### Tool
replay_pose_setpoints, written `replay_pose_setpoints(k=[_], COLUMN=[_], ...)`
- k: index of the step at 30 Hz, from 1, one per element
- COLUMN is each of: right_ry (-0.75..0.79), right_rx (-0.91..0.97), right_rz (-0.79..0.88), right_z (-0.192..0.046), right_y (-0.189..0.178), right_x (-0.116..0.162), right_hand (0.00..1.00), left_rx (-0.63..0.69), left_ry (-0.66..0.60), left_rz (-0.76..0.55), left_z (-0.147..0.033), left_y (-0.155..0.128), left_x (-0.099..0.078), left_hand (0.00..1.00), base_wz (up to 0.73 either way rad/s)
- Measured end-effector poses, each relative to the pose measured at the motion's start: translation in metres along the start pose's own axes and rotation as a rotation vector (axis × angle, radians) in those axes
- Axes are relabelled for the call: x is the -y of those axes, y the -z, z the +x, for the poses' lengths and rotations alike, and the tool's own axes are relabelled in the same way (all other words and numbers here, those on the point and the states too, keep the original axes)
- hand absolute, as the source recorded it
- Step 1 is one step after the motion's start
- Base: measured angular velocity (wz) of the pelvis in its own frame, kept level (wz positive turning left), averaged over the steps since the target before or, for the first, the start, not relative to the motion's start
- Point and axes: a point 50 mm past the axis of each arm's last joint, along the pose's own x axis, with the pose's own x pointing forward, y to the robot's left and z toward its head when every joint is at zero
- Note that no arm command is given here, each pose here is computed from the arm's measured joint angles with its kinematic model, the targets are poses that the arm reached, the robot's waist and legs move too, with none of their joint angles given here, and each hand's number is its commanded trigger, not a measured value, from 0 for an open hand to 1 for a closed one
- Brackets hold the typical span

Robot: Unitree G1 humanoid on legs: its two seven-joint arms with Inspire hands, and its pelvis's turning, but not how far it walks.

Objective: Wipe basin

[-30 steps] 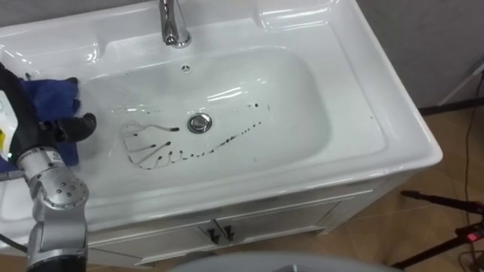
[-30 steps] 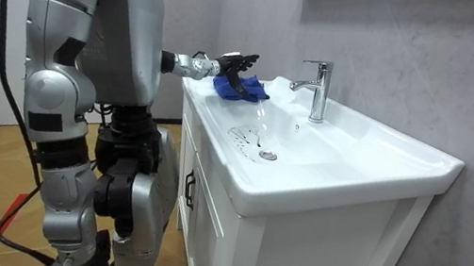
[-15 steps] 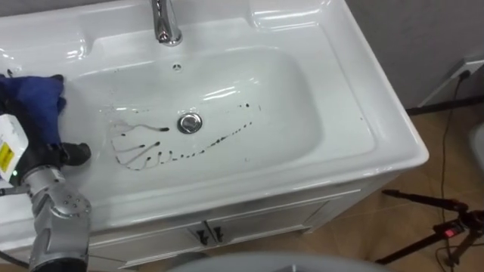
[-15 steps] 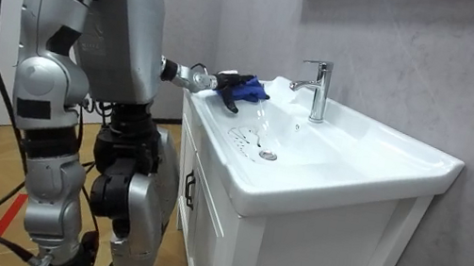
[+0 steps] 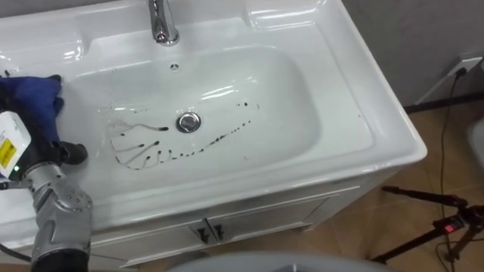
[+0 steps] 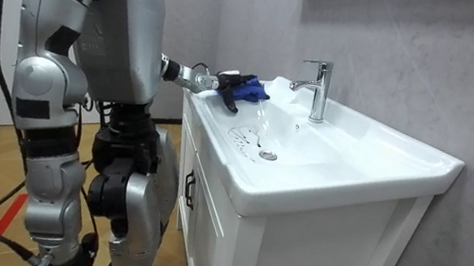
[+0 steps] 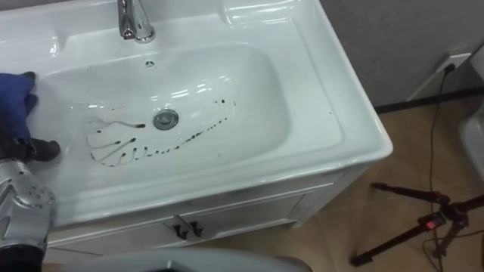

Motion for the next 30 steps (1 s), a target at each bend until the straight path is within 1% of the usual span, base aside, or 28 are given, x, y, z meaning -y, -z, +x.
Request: replay_pose_setpoints(k=[7,11,21,30], right_ry=[0.017,0.024,0.034,0.032], right_rx=[0.018,0.017,0.001,-0.004], right_rz=[-0.004,0.005,0.027,0.028], right_z=[0.0,0.0,-0.001,-0.001], right_y=[-0.004,-0.003,0.006,0.006], right_x=[0.001,0.001,0.002,0.004], right_hand=[0.0,0.0,0.0,0.0], left_rx=[0.005,0.006,-0.008,-0.03], left_ry=[-0.063,-0.071,-0.06,-0.03], left_rz=[0.001,0.004,0.012,0.021], left_z=[0.001,0.001,0.0,-0.001], left_y=[0.0,0.0,0.004,0.007], left_x=[-0.004,-0.005,-0.003,0.0], left_hand=[0.0,0.0,0.0,0.0], base_wz=[0.0,0.0,0.0,0.0])
